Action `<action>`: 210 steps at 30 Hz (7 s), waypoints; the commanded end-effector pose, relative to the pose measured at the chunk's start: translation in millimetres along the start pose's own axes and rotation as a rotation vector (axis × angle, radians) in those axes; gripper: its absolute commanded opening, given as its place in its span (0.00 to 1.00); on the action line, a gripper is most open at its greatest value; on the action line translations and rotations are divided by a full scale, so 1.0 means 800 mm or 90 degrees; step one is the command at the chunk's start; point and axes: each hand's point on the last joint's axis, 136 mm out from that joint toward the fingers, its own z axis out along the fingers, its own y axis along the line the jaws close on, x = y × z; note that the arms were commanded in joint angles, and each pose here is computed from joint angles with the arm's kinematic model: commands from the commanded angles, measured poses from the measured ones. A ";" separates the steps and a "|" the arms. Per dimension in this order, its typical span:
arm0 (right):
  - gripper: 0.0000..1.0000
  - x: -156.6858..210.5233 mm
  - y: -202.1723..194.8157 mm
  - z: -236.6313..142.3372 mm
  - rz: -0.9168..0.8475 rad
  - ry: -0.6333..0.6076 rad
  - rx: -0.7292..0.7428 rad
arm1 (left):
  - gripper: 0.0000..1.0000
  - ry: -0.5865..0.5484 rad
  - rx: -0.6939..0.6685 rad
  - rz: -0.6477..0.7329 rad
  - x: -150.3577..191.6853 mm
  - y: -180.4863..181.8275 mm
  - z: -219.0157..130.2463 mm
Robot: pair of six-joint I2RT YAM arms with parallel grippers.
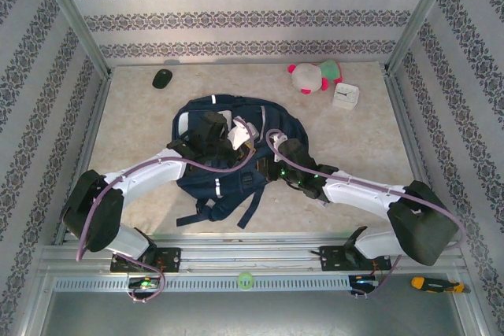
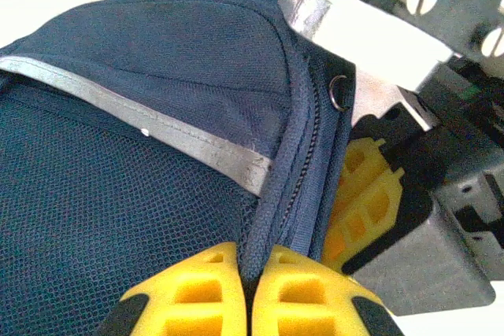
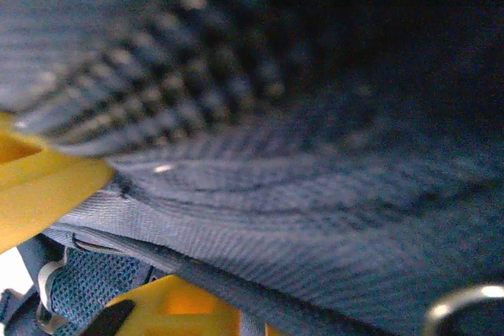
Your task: Pack books, pencil case, and school supplies into a backpack
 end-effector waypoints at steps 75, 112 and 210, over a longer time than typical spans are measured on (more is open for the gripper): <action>0.42 0.041 -0.074 -0.027 0.153 0.202 0.001 | 0.60 0.034 -0.512 -0.781 0.234 0.068 -0.171; 0.47 -0.001 0.109 -0.098 -0.007 0.145 -0.258 | 0.84 -0.006 -0.285 -0.205 0.070 0.107 -0.174; 0.46 0.016 0.099 -0.012 -0.135 0.057 -0.149 | 0.00 -0.095 -0.114 -0.007 -0.028 0.014 -0.110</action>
